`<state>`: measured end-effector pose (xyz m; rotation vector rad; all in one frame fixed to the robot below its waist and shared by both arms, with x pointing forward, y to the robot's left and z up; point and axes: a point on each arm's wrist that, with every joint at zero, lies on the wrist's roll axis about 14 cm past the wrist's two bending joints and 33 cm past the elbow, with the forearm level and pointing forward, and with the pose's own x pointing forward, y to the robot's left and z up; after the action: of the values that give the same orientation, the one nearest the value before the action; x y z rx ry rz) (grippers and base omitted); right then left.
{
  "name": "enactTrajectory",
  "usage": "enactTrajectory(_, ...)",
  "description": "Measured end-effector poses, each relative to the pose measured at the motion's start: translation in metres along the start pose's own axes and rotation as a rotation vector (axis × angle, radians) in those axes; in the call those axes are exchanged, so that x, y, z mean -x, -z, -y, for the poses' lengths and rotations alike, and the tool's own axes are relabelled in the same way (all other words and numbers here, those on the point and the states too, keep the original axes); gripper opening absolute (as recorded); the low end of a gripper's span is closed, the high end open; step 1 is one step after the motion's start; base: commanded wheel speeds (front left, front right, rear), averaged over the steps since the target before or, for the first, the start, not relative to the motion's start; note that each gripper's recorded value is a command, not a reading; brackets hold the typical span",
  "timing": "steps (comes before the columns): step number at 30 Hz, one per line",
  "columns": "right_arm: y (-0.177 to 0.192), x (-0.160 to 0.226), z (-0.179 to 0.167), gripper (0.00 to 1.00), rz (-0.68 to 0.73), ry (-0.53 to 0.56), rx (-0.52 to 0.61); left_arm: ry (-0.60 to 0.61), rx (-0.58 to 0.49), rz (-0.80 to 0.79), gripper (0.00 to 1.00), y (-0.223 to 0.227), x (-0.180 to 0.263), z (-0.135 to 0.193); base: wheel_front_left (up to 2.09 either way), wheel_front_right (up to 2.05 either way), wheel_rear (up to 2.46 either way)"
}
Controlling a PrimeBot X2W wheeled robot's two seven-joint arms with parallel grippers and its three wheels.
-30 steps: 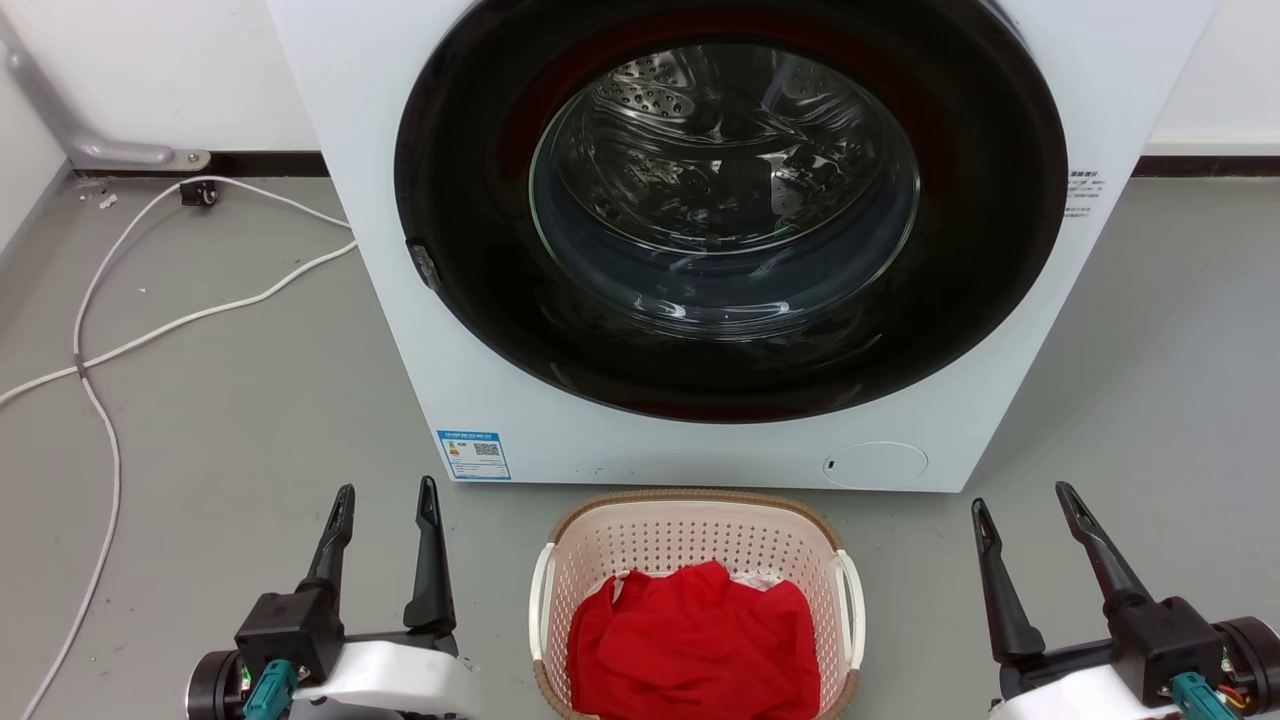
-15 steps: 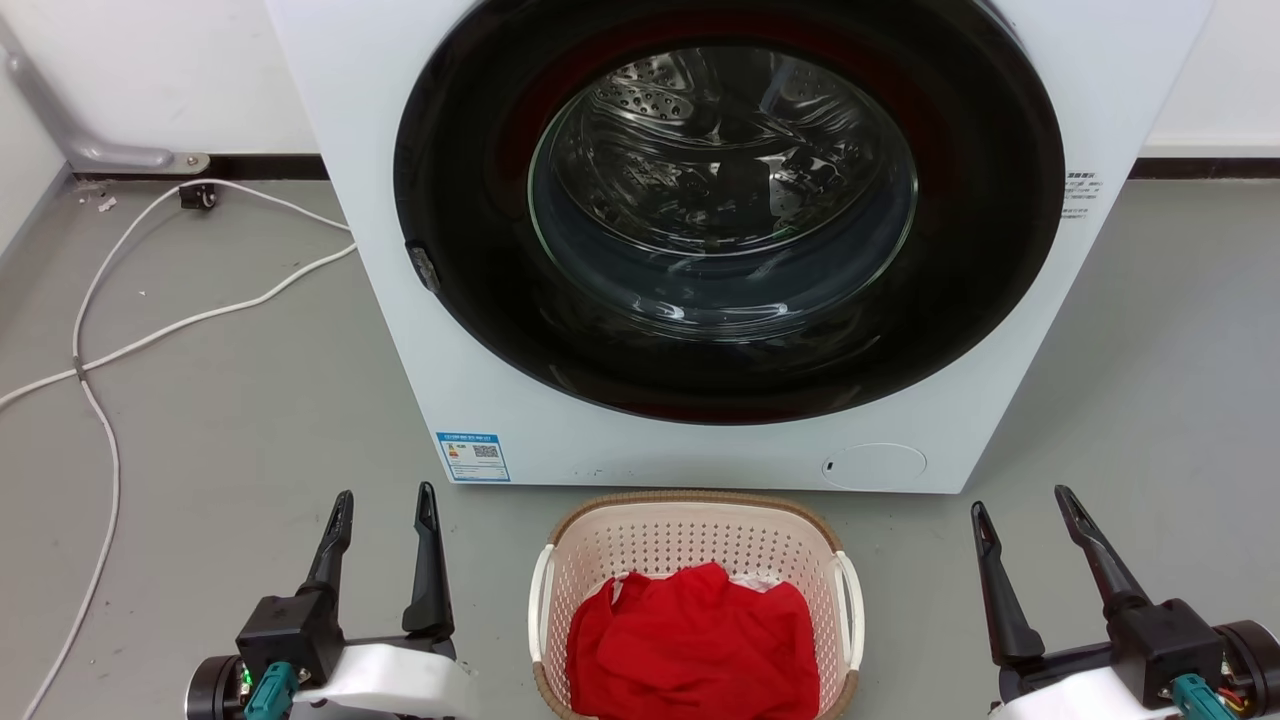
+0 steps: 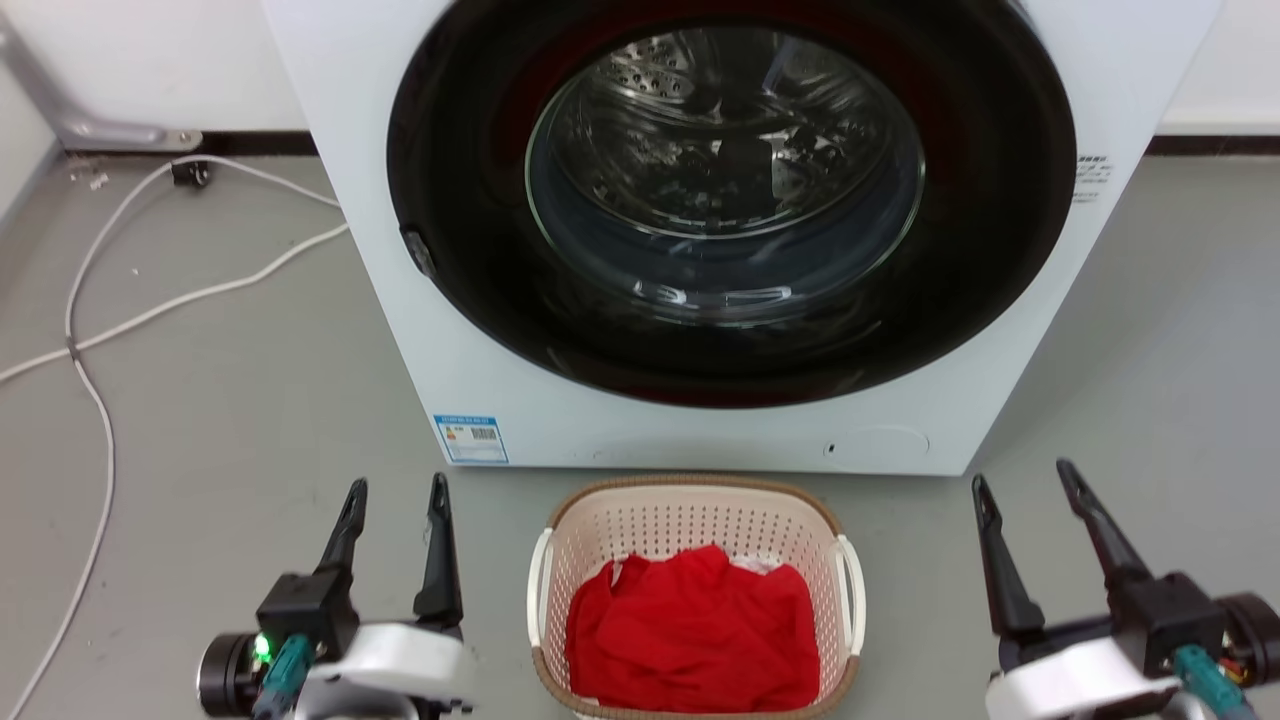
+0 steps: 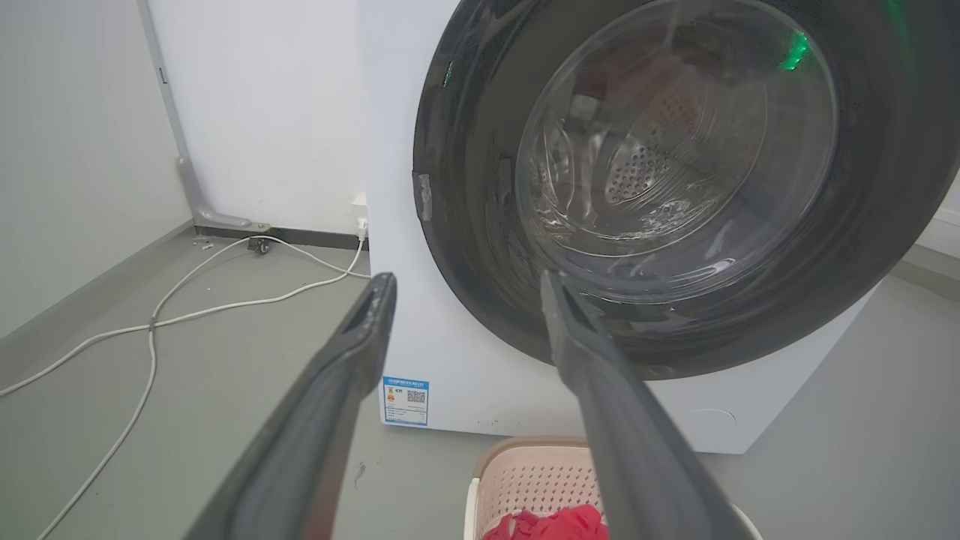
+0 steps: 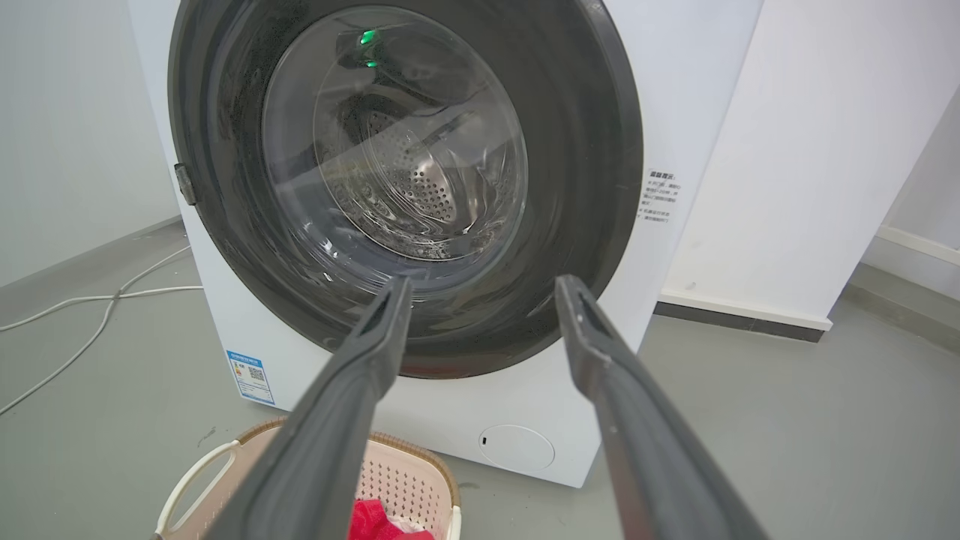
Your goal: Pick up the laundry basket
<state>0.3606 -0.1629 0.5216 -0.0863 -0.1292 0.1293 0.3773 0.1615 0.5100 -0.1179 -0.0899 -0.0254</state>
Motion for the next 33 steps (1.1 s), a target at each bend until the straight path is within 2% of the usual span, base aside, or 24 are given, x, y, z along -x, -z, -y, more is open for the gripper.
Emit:
enactTrajectory(7,0.014,-0.032,0.003,1.00,-0.030,-0.009,0.031,0.052,-0.046,-0.048,1.00,0.019,-0.037,0.007,0.00,0.00,0.00)
enactTrajectory(18,0.095,-0.090,-0.015,1.00,-0.218,-0.100,0.049,0.116,-0.099,-0.308,1.00,0.116,-0.092,0.009,0.00,0.00,0.00)
enactTrajectory(27,0.205,-0.085,-0.030,1.00,-0.520,-0.181,0.053,0.156,-0.106,-0.564,1.00,0.212,-0.105,0.008,0.00,0.00,0.00)
enactTrajectory(33,0.268,-0.072,-0.037,1.00,-0.704,-0.231,0.060,0.185,-0.114,-0.751,1.00,0.271,-0.088,0.005,0.00,0.00,0.00)
